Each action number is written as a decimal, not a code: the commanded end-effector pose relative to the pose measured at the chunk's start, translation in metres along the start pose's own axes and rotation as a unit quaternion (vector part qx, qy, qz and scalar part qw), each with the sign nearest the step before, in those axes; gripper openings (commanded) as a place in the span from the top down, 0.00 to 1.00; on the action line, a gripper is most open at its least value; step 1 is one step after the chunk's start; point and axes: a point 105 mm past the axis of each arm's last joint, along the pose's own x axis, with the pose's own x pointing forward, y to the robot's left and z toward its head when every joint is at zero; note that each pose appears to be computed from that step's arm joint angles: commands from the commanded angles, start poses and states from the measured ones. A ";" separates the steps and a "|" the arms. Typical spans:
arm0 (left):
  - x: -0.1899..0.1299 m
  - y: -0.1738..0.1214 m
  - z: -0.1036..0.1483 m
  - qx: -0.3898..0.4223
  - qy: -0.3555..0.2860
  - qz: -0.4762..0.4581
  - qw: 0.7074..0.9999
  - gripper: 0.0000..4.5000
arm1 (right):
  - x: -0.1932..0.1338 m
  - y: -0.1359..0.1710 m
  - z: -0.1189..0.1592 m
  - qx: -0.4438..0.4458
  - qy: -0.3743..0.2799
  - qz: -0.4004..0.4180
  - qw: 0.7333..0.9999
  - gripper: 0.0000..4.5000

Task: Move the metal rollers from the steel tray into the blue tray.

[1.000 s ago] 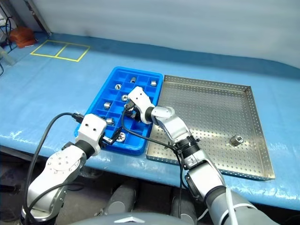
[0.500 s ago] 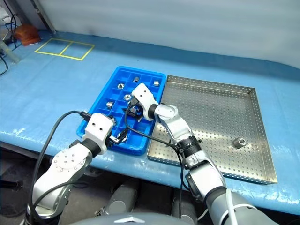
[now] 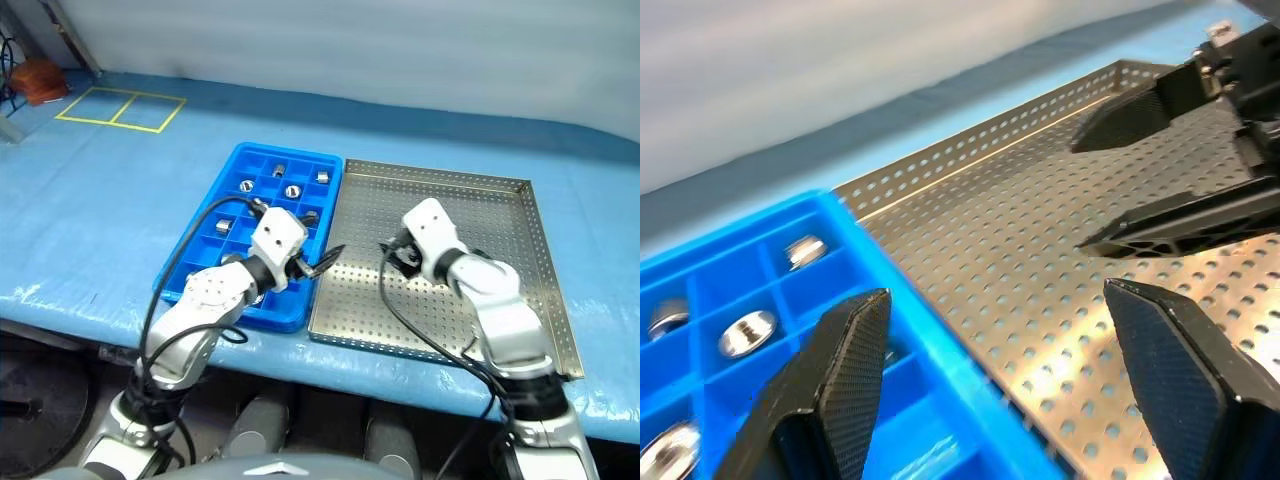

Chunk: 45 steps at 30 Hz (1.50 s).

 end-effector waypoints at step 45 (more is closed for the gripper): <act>0.009 -0.030 -0.014 -0.025 -0.004 -0.105 0.994 0.18 | -0.012 -0.056 -0.087 0.197 0.086 -0.224 0.951 0.53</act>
